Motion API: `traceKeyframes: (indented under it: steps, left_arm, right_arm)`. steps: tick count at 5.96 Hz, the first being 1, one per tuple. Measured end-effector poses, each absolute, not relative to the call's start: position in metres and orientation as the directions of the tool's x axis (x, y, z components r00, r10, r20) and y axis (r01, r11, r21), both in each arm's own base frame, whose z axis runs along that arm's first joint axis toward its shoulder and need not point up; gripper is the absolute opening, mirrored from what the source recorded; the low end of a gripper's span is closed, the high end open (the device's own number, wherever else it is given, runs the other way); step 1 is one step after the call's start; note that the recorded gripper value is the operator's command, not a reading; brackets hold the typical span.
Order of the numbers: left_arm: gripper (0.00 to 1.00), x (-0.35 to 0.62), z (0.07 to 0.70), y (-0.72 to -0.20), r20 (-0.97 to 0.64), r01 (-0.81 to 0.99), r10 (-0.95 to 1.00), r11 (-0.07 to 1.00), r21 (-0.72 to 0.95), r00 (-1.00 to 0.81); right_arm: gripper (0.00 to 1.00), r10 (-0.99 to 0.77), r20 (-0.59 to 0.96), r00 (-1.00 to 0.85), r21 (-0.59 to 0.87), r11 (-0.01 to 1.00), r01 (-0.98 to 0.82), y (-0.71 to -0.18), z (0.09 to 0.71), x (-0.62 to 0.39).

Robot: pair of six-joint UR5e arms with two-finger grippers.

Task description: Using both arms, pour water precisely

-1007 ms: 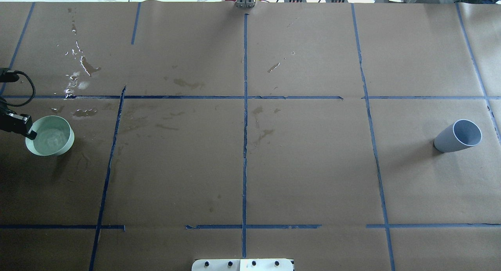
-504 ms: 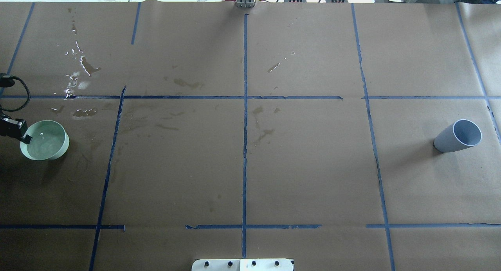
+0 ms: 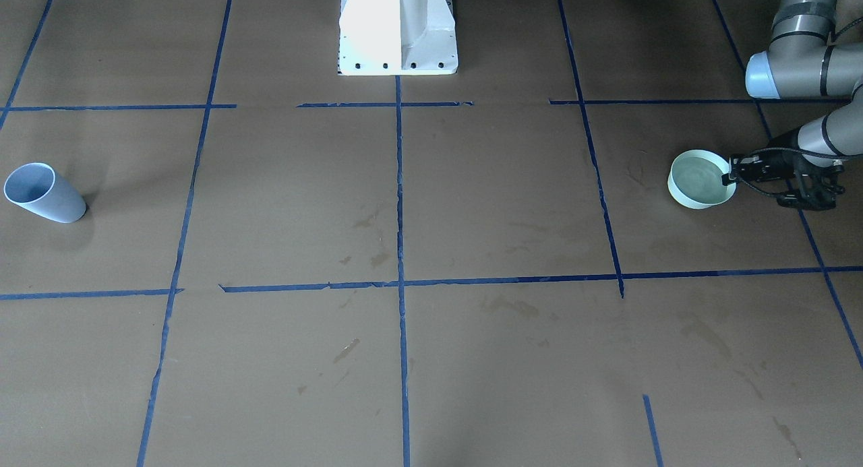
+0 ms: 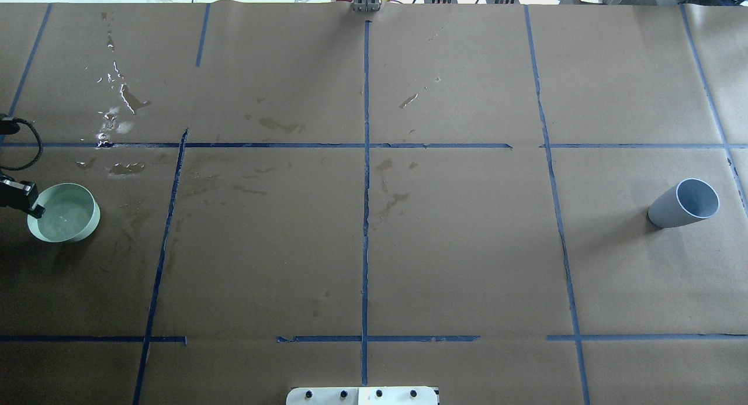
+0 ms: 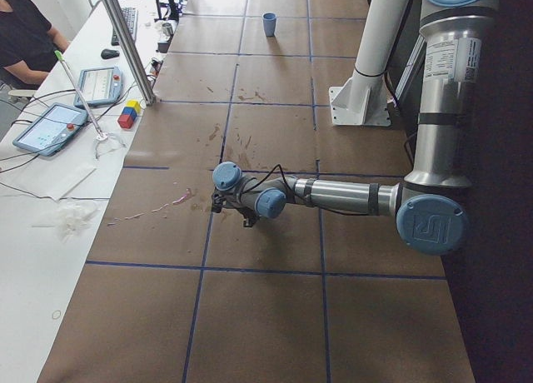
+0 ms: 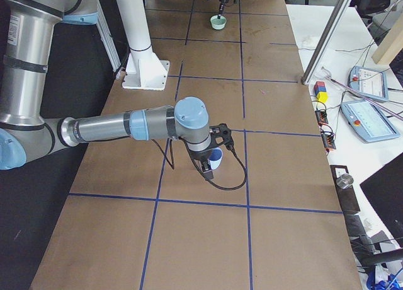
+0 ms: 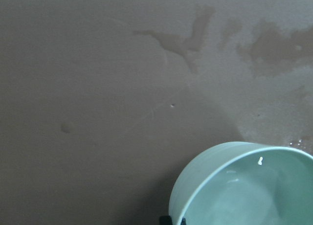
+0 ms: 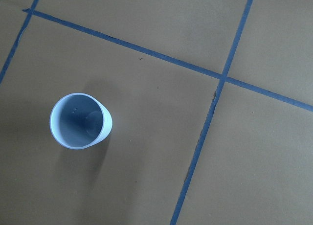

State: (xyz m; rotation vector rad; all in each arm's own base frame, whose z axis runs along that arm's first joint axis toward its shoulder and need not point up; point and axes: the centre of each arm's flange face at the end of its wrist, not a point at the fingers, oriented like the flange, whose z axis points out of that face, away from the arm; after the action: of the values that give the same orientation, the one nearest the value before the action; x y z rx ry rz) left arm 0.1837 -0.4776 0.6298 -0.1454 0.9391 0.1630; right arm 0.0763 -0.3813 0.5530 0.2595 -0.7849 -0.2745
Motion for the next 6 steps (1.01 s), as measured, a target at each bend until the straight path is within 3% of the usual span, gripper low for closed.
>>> traceKeyframes:
  steps: [1, 2, 3, 4, 6]
  left_arm:
    - [0.09, 0.1838, 0.6333, -0.4775, -0.81, -0.202, 0.074, 0.978, -0.056, 0.581]
    - [0.34, 0.1838, 0.6357, -0.4775, -0.81, -0.202, 0.071, 0.978, -0.059, 0.583]
    - [0.47, 0.184, 0.6378, -0.4772, -0.809, -0.203, 0.069, 0.977, -0.063, 0.584]
    - [0.68, 0.1842, 0.6394, -0.477, -0.808, -0.202, 0.067, 0.977, -0.066, 0.586]
    - [0.68, 0.1849, 0.6392, -0.4772, -0.808, -0.203, 0.067, 0.977, -0.066, 0.586]
  right_arm:
    - [1.0, -0.337, 0.656, 0.676, 0.33, 0.933, 0.145, -0.3814, 0.5525, 0.0763]
    - [1.0, -0.337, 0.655, 0.676, 0.331, 0.933, 0.145, -0.3816, 0.5516, 0.0763]
    - [1.0, -0.338, 0.655, 0.676, 0.332, 0.932, 0.145, -0.3817, 0.5512, 0.0763]
    - [1.0, -0.338, 0.655, 0.676, 0.332, 0.932, 0.145, -0.3818, 0.551, 0.0763]
    - [1.0, -0.339, 0.654, 0.676, 0.333, 0.932, 0.145, -0.3822, 0.5504, 0.0764]
